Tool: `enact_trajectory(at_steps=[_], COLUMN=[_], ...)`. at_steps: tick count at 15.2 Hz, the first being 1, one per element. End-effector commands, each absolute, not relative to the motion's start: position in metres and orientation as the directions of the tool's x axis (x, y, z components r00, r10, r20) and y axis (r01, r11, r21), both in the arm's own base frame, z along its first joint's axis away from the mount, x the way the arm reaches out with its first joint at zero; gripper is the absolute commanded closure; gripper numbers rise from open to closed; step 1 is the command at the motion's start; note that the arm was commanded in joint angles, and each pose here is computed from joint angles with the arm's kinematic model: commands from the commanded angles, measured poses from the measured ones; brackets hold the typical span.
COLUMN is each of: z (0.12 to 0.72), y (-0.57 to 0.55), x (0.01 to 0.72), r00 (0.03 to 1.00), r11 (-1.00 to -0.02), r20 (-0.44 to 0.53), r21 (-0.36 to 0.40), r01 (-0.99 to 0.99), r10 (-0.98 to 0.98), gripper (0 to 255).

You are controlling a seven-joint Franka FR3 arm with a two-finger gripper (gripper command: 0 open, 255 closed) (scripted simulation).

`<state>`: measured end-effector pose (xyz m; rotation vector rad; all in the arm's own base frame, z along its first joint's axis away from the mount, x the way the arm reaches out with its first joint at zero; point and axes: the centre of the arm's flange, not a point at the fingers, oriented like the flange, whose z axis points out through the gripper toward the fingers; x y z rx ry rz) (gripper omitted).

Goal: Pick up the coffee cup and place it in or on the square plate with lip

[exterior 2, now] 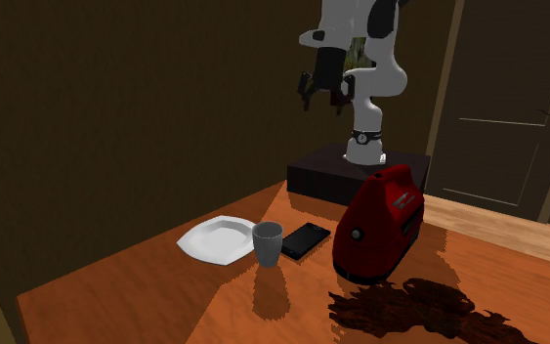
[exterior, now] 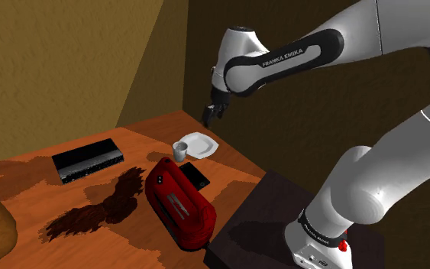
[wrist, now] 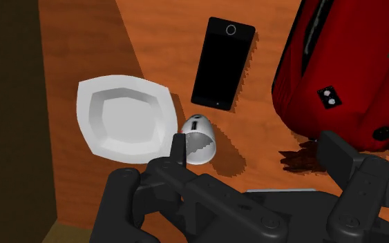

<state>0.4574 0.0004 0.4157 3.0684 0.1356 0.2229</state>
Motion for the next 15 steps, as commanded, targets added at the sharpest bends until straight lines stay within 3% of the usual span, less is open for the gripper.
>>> enact_trajectory(at_steps=[1,15], z=[0.394,0.246], y=[-0.003,-0.002], x=[0.478,0.588], r00=[0.985,0.983], r11=[-0.994,-0.993], r20=[0.144,0.153], r21=[0.069,0.074], r01=[0.084,0.088], r10=[0.093,0.099], gripper=[0,0])
